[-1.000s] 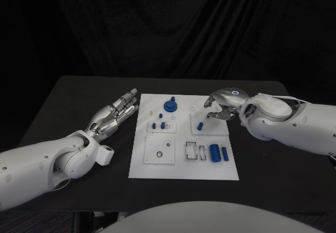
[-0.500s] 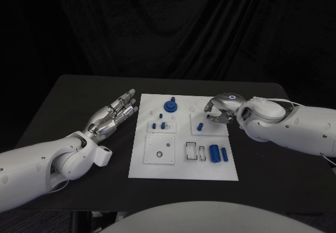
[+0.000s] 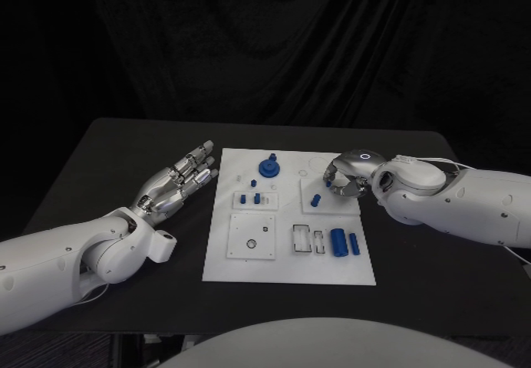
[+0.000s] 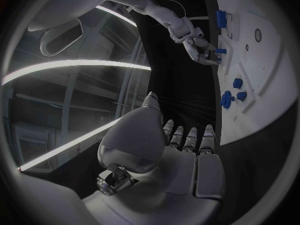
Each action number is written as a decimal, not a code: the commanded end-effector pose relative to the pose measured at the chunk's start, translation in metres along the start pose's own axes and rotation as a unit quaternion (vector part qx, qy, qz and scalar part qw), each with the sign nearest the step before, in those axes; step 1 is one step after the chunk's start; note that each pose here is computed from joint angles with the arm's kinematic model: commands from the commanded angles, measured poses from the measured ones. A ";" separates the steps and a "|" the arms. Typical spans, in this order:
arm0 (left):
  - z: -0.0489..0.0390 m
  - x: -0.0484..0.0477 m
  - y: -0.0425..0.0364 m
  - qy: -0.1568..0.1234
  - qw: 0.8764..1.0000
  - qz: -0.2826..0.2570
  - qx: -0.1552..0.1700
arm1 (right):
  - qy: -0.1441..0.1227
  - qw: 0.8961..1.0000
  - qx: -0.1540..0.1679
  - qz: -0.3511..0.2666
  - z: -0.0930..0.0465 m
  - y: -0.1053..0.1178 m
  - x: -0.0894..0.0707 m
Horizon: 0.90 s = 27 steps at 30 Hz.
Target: Assemble the parts on the task board
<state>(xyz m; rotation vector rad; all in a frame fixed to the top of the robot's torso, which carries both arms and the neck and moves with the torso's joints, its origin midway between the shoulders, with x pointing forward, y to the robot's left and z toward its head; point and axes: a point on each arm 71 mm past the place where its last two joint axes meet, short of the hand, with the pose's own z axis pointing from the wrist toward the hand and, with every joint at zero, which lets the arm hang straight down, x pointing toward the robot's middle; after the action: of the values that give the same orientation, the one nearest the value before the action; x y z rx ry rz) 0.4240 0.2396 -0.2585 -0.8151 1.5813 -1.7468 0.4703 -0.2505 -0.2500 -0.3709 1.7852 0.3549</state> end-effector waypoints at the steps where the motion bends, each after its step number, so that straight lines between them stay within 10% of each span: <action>1: -0.0002 0.0018 -0.0119 0.007 0.996 -0.012 0.088 | -0.004 1.000 0.001 0.001 0.000 0.000 0.002; 27: 0.0020 0.0004 -0.0086 0.012 0.997 -0.015 0.076 | -0.019 1.000 -0.004 0.019 0.006 -0.002 0.008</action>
<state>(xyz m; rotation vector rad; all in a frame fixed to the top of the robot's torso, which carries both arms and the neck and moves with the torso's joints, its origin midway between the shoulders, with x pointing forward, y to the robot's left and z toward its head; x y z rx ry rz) 0.4267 0.2390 -0.2601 -0.8142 1.5906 -1.7633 0.4751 -0.2493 -0.2574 -0.3473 1.7609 0.3795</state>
